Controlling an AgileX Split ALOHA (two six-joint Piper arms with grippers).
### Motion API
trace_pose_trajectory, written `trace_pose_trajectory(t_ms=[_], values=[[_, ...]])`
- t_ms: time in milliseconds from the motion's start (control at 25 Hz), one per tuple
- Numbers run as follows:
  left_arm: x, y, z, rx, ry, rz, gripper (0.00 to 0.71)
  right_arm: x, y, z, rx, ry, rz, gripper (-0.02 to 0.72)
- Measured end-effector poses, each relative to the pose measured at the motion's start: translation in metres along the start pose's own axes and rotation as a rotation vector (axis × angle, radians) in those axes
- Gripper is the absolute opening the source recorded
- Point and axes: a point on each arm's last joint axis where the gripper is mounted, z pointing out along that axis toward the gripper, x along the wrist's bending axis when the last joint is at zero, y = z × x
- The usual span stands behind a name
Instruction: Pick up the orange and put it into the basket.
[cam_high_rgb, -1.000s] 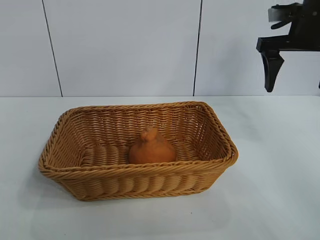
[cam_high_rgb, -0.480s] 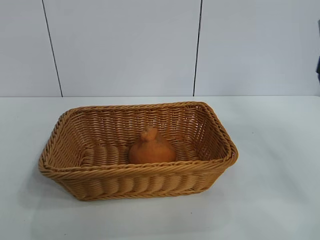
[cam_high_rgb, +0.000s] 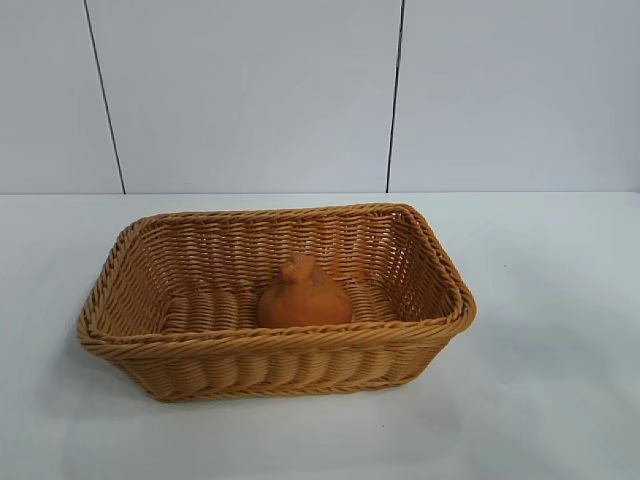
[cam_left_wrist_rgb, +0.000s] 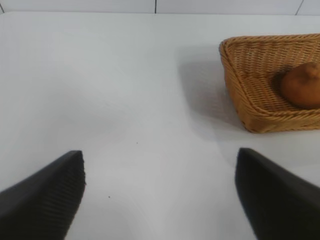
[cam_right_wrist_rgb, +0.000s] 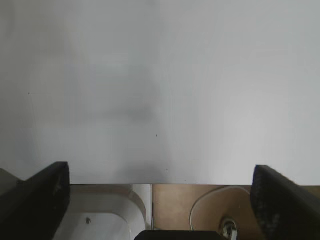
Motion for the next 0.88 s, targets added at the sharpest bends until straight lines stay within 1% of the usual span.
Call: trace_pose_trajectory(t_ms=[200,400,480,720,880], values=[[0.0,0.0,0.0,0.0,0.0,0.0,0.589,-0.002,-0.026,-0.021,-0.186,0.007,0.0,0.675],[0.0,0.0,0.0,0.0,0.0,0.0,0.589,-0.003,-0.042,-0.038,-0.336,0.013,0.005,0.675],[0.0,0.0,0.0,0.0,0.0,0.0,0.589,-0.003,-0.047,-0.043,-0.379,0.015,0.008,0.675],[0.0,0.0,0.0,0.0,0.0,0.0,0.589,-0.004,-0.056,-0.05,-0.455,0.022,0.015,0.675],[0.0,0.0,0.0,0.0,0.0,0.0,0.589,-0.004,-0.067,-0.058,-0.543,0.028,0.019,0.675]])
